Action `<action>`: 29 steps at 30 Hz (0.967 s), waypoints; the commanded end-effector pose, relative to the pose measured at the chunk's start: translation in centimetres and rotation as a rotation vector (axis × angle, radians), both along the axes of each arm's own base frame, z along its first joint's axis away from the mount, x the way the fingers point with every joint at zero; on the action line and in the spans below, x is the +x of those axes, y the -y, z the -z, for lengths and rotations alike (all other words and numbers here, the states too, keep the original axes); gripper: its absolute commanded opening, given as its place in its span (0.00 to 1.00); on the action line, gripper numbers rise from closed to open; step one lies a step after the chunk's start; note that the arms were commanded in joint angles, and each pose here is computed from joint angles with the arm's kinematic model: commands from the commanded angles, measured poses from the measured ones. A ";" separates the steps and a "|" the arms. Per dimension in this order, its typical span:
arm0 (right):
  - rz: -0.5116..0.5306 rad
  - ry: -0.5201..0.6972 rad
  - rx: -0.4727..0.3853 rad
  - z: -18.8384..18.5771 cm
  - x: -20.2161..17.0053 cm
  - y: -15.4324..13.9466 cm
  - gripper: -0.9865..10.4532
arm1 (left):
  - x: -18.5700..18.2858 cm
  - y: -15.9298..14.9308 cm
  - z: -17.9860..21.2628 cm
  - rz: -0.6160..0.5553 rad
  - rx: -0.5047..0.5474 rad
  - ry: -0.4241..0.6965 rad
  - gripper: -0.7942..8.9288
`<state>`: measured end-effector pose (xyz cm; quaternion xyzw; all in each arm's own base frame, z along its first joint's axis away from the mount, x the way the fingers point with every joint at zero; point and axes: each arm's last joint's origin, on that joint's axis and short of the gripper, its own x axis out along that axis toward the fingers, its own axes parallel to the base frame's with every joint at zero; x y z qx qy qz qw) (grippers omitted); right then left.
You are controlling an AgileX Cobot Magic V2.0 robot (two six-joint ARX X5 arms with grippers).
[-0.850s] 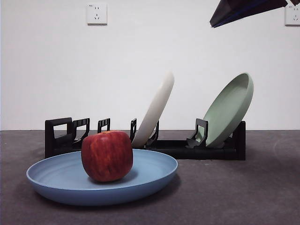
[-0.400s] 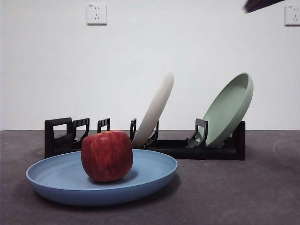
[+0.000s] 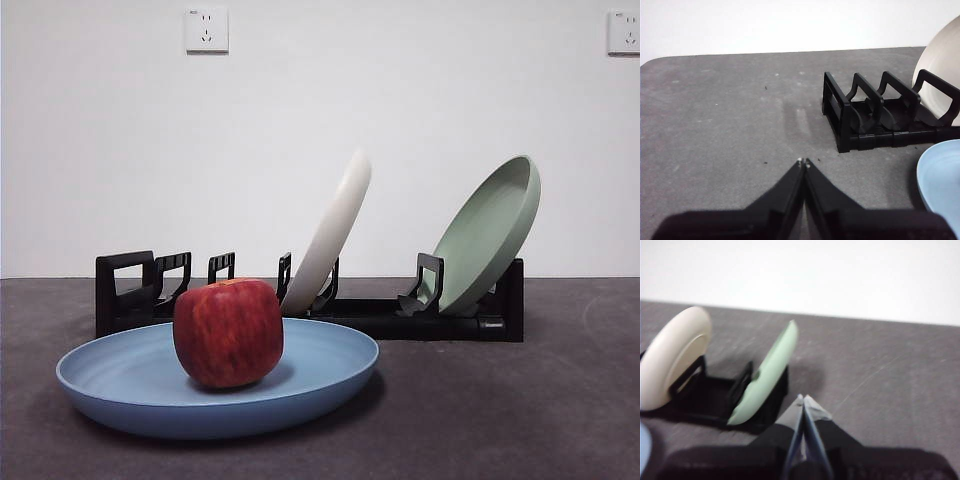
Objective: Take the blue plate from the plate rack,put the plate on the table,take the apple from the table,put the apple in the plate
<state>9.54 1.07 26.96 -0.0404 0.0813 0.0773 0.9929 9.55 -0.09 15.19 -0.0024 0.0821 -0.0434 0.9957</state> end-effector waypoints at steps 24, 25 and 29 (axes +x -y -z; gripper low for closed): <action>0.053 -0.037 0.175 12.2 0.0 0.2 0.09 | 0.1 0.0 0.4 -0.006 -0.007 -0.009 0.08; 0.059 -0.044 0.206 12.2 0.0 0.2 0.09 | 0.1 0.0 0.4 -0.006 -0.007 -0.009 0.08; 0.075 -0.055 0.243 12.3 0.1 0.2 0.09 | 0.1 0.0 0.4 -0.006 -0.007 -0.010 0.08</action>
